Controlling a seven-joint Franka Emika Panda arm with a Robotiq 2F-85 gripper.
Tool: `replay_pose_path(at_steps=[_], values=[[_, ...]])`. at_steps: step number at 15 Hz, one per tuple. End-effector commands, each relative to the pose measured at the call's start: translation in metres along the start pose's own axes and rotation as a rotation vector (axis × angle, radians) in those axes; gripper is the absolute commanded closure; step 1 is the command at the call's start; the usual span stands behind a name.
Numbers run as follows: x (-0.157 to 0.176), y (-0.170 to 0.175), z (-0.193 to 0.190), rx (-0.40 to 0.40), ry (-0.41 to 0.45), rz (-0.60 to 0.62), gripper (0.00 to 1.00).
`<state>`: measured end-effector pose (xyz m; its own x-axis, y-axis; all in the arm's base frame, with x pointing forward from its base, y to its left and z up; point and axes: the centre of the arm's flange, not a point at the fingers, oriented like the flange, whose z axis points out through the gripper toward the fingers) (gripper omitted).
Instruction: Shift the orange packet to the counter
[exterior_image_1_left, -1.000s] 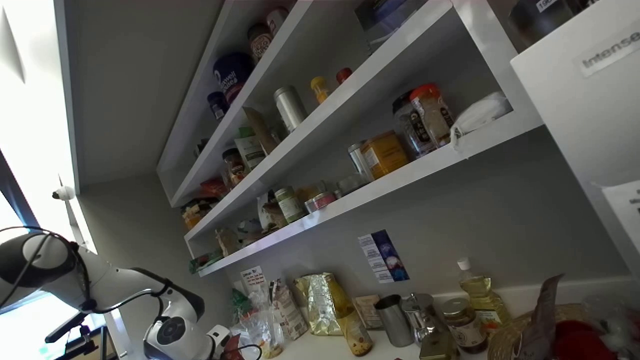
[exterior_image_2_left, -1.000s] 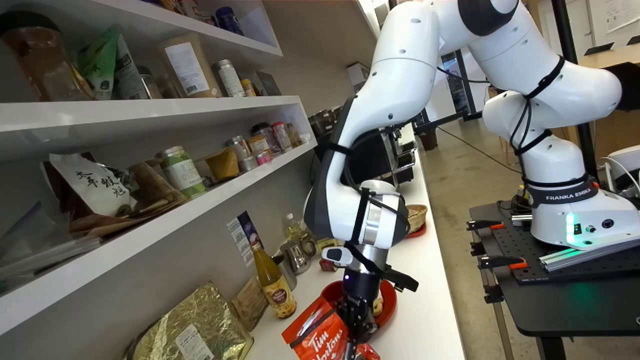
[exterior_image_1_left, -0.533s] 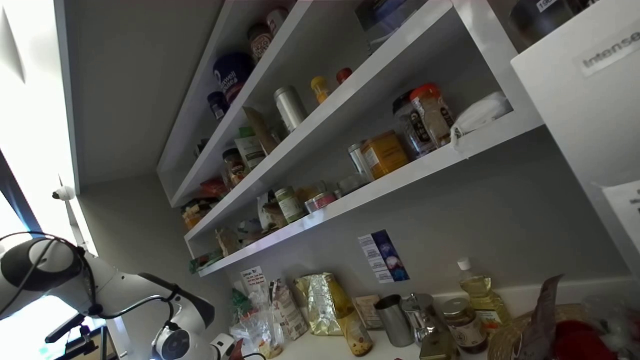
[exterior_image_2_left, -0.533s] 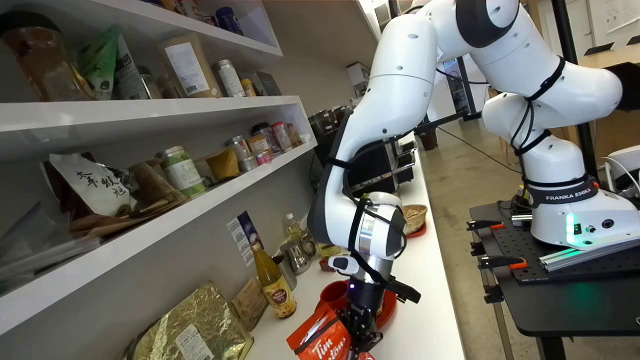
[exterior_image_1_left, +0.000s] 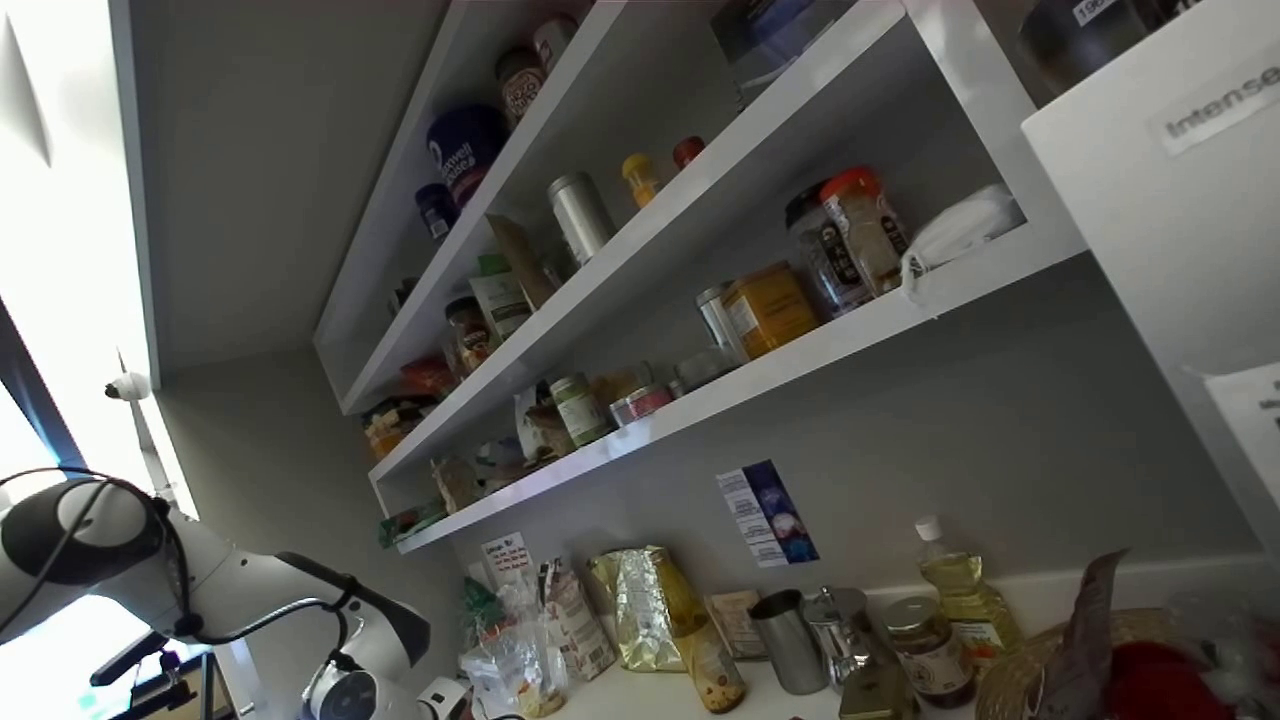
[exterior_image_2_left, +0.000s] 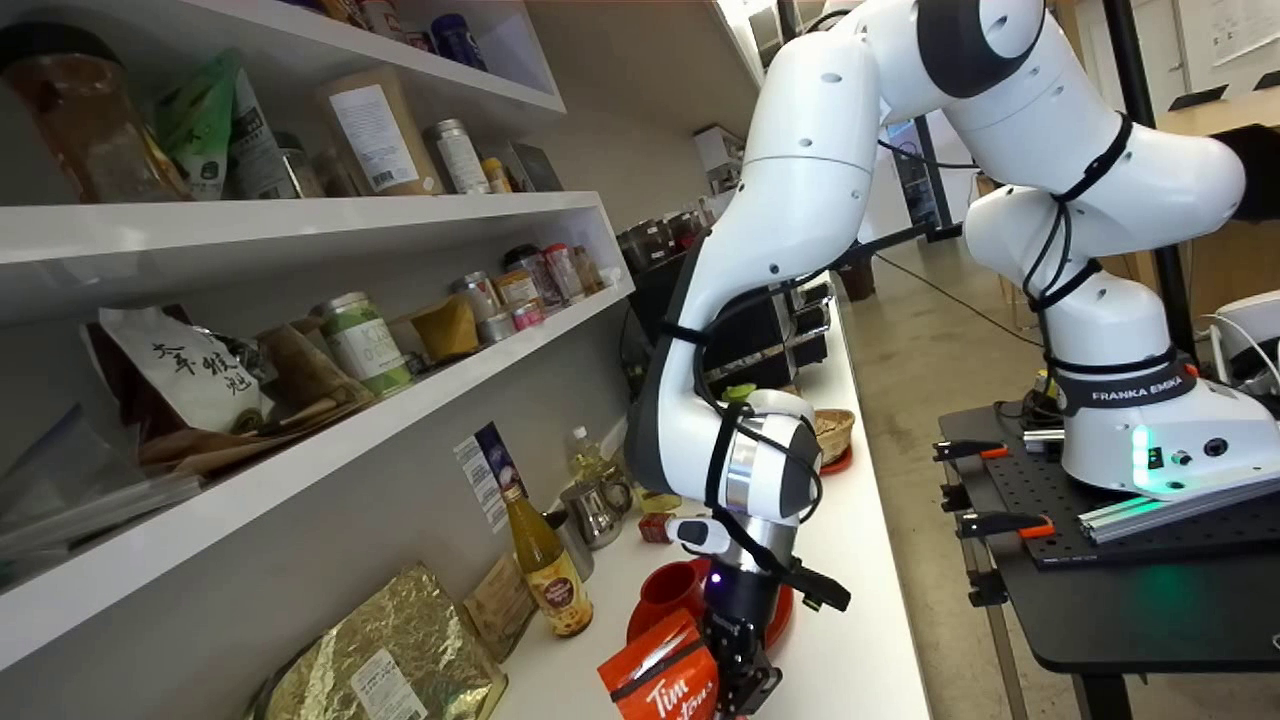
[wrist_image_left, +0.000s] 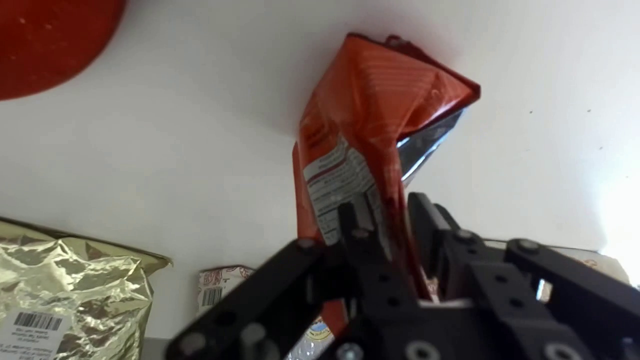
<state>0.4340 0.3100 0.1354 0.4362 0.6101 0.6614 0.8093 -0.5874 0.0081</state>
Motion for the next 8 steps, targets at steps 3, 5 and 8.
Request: replay_pose_path(at_steps=[3, 5, 8], values=[[-0.013, -0.010, -0.018, 0.024, -0.036, -0.059, 0.27], [-0.018, -0.012, -0.030, 0.032, -0.068, -0.089, 0.14], [-0.020, -0.010, -0.063, 0.039, -0.126, -0.132, 0.00]])
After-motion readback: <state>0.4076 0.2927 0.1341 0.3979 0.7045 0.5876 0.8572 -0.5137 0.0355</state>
